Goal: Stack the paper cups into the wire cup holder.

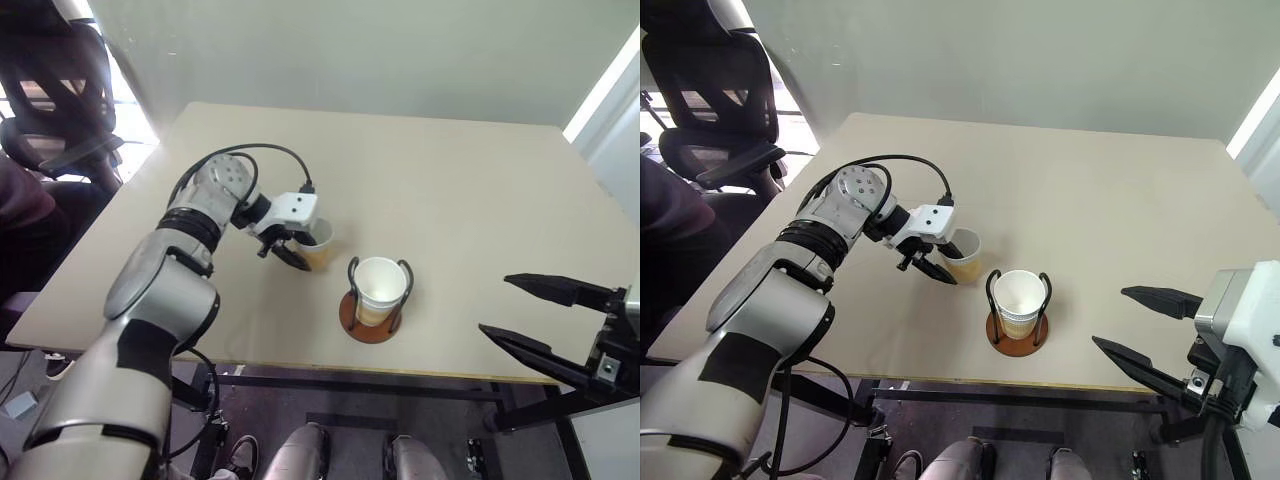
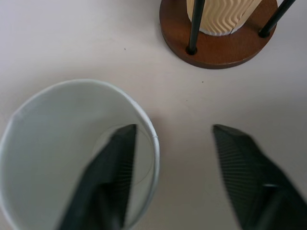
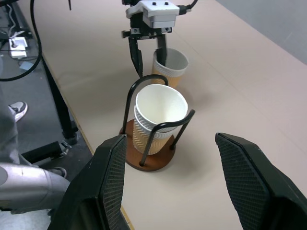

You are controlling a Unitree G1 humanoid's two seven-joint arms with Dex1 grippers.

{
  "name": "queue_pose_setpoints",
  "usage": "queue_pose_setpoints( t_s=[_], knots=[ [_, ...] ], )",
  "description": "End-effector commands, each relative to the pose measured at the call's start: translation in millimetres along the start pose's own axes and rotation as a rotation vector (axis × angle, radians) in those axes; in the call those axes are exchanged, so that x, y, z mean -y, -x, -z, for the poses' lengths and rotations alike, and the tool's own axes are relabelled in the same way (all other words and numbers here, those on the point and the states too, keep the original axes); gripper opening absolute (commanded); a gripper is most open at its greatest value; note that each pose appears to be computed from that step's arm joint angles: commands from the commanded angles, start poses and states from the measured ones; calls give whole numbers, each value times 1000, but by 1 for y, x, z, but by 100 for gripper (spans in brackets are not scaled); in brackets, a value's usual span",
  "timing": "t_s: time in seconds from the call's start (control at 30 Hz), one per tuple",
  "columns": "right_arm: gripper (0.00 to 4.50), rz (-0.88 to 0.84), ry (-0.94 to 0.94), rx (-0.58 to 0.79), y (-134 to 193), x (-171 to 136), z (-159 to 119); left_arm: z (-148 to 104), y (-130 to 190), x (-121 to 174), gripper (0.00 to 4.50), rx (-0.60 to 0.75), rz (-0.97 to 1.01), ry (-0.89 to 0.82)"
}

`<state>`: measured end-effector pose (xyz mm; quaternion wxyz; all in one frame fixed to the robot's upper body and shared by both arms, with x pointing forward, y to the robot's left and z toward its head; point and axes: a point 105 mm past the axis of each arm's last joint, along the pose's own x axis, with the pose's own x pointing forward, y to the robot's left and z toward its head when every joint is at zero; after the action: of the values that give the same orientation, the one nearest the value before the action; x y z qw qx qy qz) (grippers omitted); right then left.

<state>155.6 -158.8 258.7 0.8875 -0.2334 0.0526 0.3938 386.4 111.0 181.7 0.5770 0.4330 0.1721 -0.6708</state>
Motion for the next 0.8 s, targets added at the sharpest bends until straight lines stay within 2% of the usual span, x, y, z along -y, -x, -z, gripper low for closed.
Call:
queue_pose_setpoints(
  t_s=[0.03,0.1,0.13,0.3,0.43,0.6,0.7,0.8],
  knots=[
    [299,24,31,27,4,2,-8,-11,8,-4,81,25,-9,-36],
    [299,27,32,32,5,2,-9,-19,15,-9,12,49,-35,-52],
    [299,29,34,42,6,1,-11,-26,23,-13,5,68,-61,-69],
    [299,22,49,193,13,-3,-36,-62,62,-23,5,149,-153,-167],
    [299,23,56,239,16,-4,-44,-92,78,-21,5,221,-158,-269],
    [299,46,77,289,18,-2,-53,-147,81,3,5,420,-25,-407],
    [299,73,92,298,19,-1,-55,-150,69,18,5,420,76,-438],
    [299,92,99,314,21,-2,-59,-155,64,20,5,432,106,-456]
  ],
)
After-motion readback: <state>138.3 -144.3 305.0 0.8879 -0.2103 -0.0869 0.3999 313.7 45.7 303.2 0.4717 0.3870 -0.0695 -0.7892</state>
